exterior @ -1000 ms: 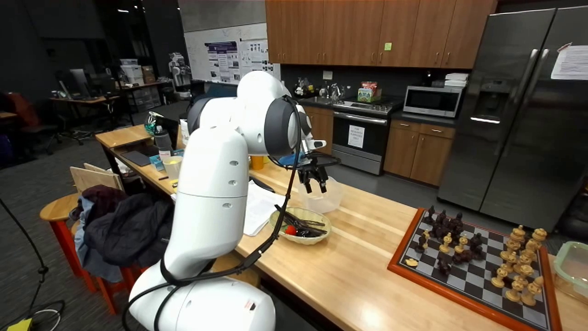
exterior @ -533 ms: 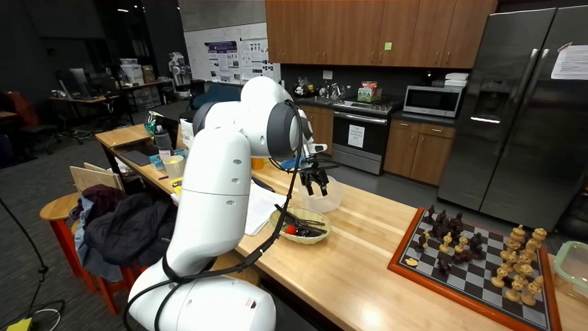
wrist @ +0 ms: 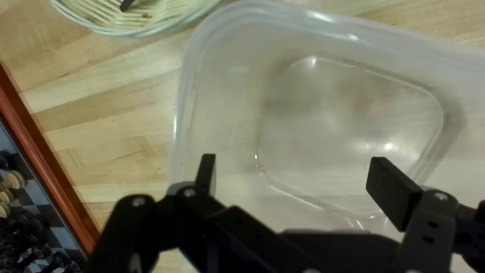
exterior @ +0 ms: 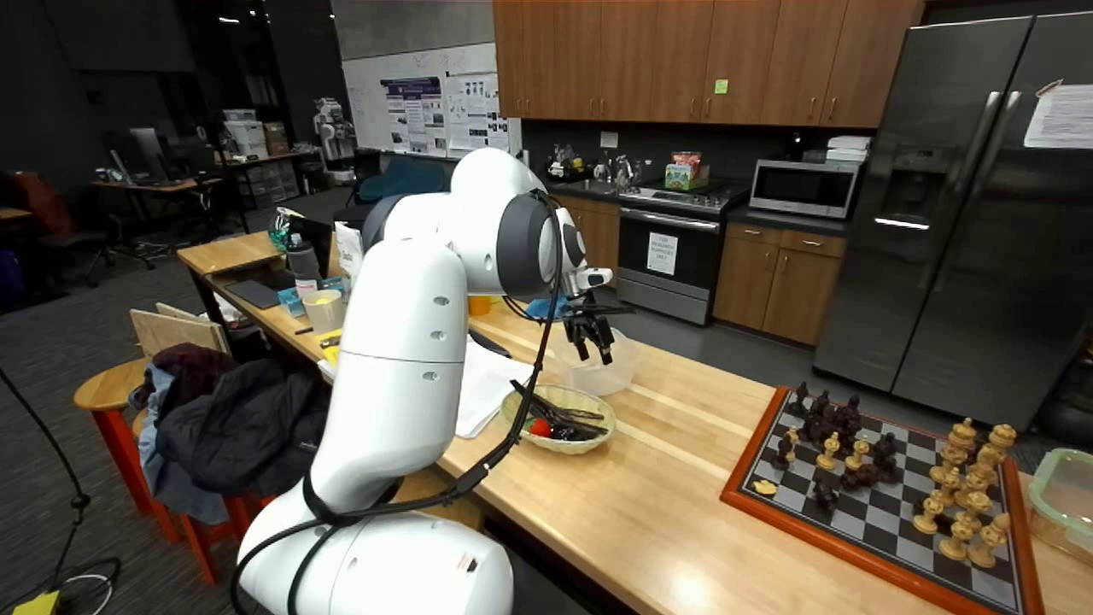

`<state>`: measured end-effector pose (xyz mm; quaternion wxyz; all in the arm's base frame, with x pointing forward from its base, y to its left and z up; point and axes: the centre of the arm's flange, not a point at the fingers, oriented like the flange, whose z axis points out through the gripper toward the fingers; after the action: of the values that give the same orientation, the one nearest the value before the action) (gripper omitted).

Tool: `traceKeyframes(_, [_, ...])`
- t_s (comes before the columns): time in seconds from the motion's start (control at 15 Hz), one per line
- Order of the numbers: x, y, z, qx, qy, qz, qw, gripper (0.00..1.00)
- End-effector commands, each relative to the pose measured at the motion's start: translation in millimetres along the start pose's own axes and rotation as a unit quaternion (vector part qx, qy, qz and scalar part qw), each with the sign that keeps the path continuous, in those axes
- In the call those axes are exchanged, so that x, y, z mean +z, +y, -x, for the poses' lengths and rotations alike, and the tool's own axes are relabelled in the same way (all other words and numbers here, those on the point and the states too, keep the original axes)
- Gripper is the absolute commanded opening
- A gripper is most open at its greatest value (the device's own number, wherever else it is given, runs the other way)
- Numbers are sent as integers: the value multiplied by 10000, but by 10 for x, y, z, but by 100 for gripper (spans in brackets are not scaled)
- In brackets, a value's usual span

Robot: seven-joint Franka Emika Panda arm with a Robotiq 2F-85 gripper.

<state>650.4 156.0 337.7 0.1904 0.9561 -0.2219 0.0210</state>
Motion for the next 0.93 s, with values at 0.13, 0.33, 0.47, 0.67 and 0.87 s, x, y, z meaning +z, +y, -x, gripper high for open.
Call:
traceKeyframes(0.13, [-116,203,-13,378,304,-237,9985,100])
traceKeyframes(0.33, [-164,361,-80,636,374,-422,9964,100])
traceKeyframes(0.47, [-177,463,-121,774,422,-504,9948,100])
traceKeyframes(0.67, [-161,576,-176,924,449,-565,9931,100])
traceKeyframes(0.87, [-52,633,-214,1005,346,-572,9927,100])
